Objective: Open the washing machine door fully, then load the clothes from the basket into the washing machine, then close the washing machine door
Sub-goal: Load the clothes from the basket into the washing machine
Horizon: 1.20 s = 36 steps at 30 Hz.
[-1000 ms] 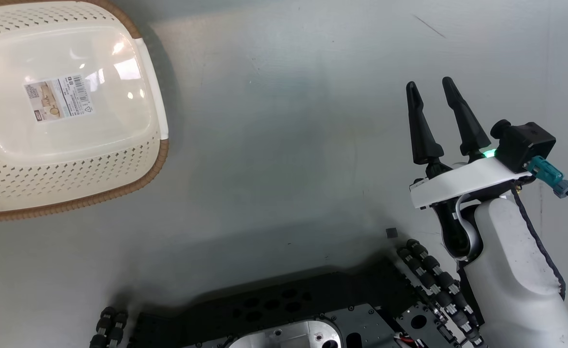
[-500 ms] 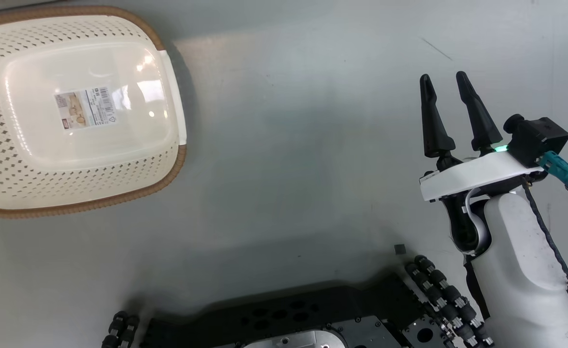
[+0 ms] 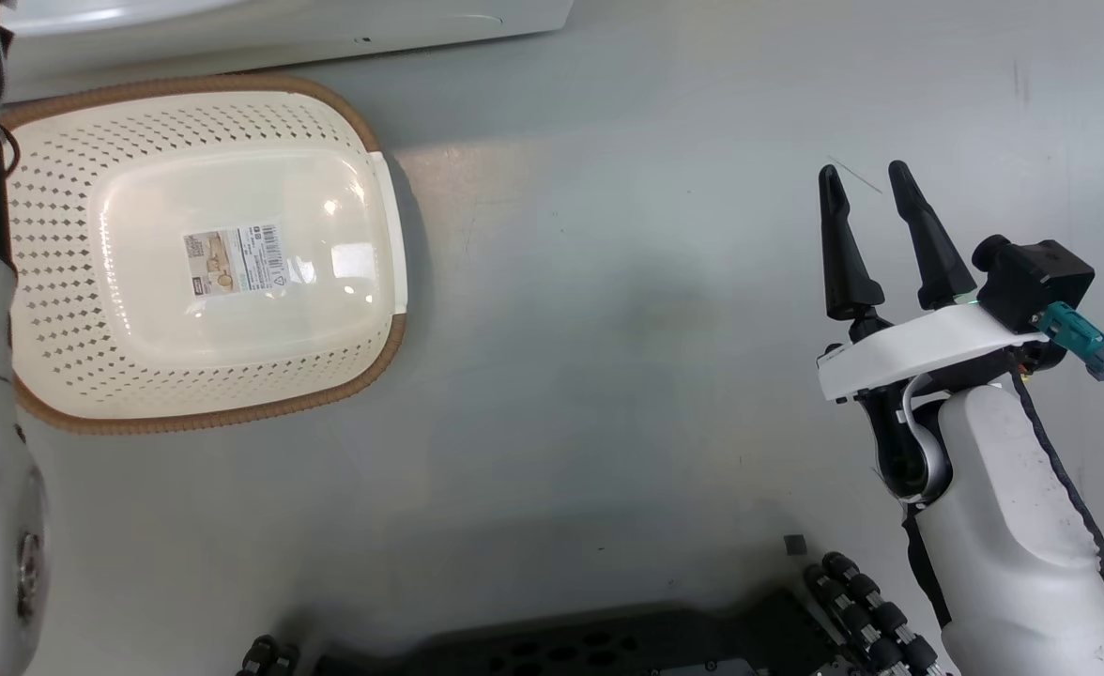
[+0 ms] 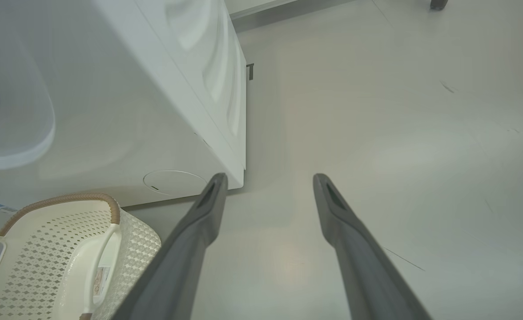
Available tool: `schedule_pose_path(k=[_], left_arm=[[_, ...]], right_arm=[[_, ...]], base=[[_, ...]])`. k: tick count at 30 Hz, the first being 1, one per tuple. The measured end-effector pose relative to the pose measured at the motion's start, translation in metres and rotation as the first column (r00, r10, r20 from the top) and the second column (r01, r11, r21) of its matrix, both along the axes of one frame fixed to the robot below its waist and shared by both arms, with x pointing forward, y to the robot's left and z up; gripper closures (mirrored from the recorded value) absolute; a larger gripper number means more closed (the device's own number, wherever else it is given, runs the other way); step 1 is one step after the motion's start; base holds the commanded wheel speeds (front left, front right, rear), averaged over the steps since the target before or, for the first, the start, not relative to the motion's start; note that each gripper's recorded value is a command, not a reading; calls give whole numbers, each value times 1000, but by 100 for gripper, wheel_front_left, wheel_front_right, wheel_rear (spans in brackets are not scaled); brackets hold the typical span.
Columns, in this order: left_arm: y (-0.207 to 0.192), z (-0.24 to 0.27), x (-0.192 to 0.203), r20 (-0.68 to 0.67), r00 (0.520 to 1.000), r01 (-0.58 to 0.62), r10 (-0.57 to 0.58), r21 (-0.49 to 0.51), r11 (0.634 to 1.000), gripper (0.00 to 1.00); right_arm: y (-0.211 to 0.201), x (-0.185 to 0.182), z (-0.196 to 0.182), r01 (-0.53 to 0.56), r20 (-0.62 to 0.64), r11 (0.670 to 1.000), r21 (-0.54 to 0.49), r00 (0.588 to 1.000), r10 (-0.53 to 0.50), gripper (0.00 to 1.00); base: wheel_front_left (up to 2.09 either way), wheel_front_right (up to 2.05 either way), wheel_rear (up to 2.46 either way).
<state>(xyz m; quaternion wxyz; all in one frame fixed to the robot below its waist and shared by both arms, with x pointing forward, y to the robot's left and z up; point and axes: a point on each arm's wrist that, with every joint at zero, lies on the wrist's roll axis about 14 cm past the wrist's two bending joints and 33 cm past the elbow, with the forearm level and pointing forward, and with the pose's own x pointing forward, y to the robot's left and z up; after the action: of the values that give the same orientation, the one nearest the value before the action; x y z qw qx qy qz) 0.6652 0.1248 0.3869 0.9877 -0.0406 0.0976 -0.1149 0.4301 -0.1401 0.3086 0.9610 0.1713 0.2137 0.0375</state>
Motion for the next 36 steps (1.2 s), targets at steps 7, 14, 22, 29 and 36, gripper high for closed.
schedule_pose_path(k=[7, 14, 22, 29, 36], left_arm=[[8, 6, -34, -20, 999, -39, 38, -41, 998, 0], [13, 27, -60, 0, 998, -61, 62, -68, 996, 0], [30, 47, -92, 23, 994, -106, 108, -75, 992, 0], [37, 65, -120, 57, 990, -120, 125, -88, 989, 0], [63, 88, -144, 120, 973, -183, 196, -109, 977, 0]], right_arm=[[4, -6, 19, -8, 34, 1000, 1, 999, 8, 0], [7, -14, 38, -17, 68, 1000, 0, 998, 17, 0], [3, -30, 54, -19, 92, 1000, -13, 996, 20, 0], [6, -42, 65, -29, 111, 1000, -11, 993, 30, 0], [16, -46, 76, -60, 138, 998, -9, 989, 61, 0]], base=[[0, 0, 0], [0, 0, 0], [0, 0, 0], [0, 0, 0], [0, 0, 0]])
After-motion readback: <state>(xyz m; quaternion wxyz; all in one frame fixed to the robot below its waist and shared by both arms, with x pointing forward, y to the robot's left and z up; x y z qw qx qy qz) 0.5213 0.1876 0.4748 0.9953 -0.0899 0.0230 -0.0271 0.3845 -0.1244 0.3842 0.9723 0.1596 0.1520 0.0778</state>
